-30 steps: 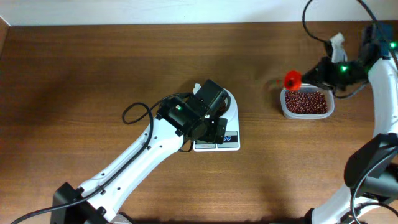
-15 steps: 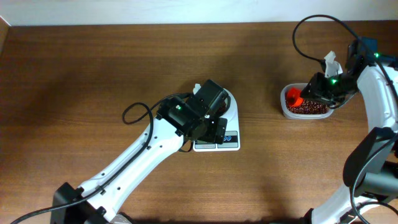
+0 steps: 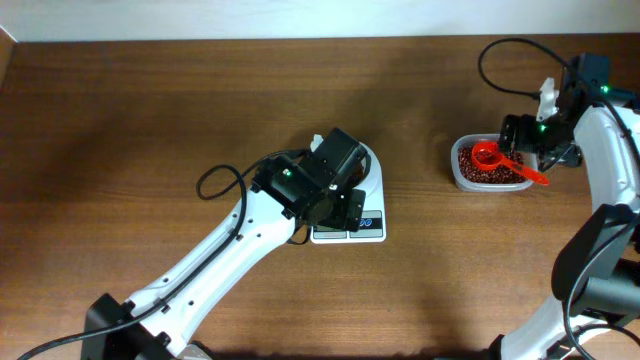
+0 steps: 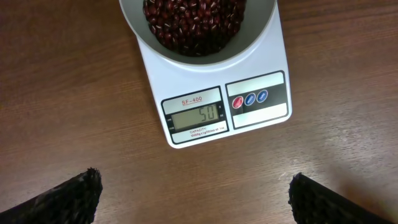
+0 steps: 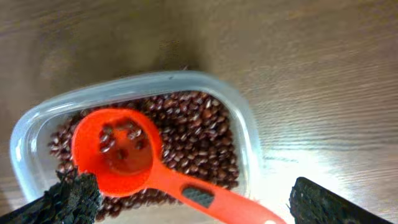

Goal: Scoop item into bowl and weigh 50g on scale
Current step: 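Carry the scoop back to the bean tub with the right gripper, then lay the scoop in the tub and open the right gripper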

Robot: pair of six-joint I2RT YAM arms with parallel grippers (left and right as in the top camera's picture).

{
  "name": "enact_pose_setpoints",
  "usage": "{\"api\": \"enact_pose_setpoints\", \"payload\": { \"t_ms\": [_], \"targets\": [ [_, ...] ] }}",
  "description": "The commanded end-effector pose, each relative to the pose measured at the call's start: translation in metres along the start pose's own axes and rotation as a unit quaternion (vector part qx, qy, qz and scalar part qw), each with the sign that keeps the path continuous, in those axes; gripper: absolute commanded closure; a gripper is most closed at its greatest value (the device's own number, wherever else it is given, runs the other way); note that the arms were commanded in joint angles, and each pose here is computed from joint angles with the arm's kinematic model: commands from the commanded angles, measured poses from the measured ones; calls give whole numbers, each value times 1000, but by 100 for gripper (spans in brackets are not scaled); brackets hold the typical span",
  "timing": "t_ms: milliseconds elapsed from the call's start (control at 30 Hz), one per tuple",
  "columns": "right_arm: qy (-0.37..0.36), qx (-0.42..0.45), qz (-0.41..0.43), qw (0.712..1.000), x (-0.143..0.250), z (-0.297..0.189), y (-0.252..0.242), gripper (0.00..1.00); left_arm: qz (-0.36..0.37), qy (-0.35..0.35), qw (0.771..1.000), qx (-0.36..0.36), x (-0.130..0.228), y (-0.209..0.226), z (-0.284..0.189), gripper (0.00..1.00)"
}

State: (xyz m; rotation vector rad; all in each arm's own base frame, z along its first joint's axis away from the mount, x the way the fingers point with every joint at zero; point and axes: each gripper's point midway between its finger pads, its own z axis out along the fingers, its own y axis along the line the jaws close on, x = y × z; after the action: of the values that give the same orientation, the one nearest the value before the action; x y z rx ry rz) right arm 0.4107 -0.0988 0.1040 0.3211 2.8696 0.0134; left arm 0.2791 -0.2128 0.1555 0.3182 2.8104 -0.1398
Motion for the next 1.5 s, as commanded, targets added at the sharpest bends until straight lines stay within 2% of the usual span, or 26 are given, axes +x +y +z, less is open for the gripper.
{"api": "enact_pose_setpoints", "payload": {
  "t_ms": [0,100,200,333,367,400,433,500,533,600,667,800,900,967,1067,1133,1267,1333,1367,1400,1433,1467],
  "targets": [
    [-8,18,2,1000,-4,2,-4,1,-2,-6,1000,-5,-4,0,-1,1],
    [7,1,19,1000,4,2,2,1,-2,-6,1000,-5,-4,0,-1,1],
    [-31,-1,17,999,-15,1,2,1,-2,-6,1000,-5,-4,0,-1,1],
    [-24,-67,16,997,-12,0,25,1,-2,-6,1000,-5,-4,0,-1,1],
    [-17,-67,17,997,-8,0,25,14,-2,-6,1000,-5,-4,0,-1,1],
    [-11,-74,17,997,-6,0,27,44,-2,-6,1000,-5,-4,0,-1,1],
    [-11,-95,17,995,-6,-5,35,88,-2,-6,1000,-5,-4,0,-1,1],
    [-20,-118,20,993,-12,-28,43,96,-2,-6,1000,-5,-4,0,-1,1],
    [0,-110,36,993,-5,-32,41,96,-2,-6,1000,-5,-4,0,-1,1],
    [81,-13,94,992,35,-29,10,96,-2,-6,1000,-5,-4,0,-1,1],
    [121,23,101,987,56,-33,0,96,-2,-6,1000,-5,-4,0,-1,1],
    [163,98,113,975,87,-18,-24,96,-2,-6,1000,-5,-4,0,-1,1],
    [162,137,111,971,95,-3,-38,96,-2,-6,1000,-5,-4,0,-1,1],
    [130,175,114,969,87,7,-52,96,-2,-6,1000,-5,-4,0,-1,1],
    [34,176,123,976,44,21,-57,96,-2,-6,1000,-5,-4,0,-1,1],
    [4,172,123,977,30,22,-57,95,-2,-6,1000,-5,-4,0,-1,1],
    [25,169,73,983,29,7,-55,96,-2,-6,1000,-5,-4,0,-1,1],
    [26,103,75,992,16,-18,-31,95,-2,-6,1000,-5,-4,0,-1,1],
    [24,72,66,995,12,-24,-21,91,-2,-6,1000,-5,-4,0,-1,1],
    [25,35,37,998,10,-27,-8,82,-2,-6,1000,-5,-4,0,-1,1],
    [27,20,27,999,10,-25,-3,58,-2,-6,1000,-5,-4,0,-1,1],
    [31,20,27,999,12,-25,-3,27,-2,-6,1000,-5,-4,0,-1,1]
  ]
}}
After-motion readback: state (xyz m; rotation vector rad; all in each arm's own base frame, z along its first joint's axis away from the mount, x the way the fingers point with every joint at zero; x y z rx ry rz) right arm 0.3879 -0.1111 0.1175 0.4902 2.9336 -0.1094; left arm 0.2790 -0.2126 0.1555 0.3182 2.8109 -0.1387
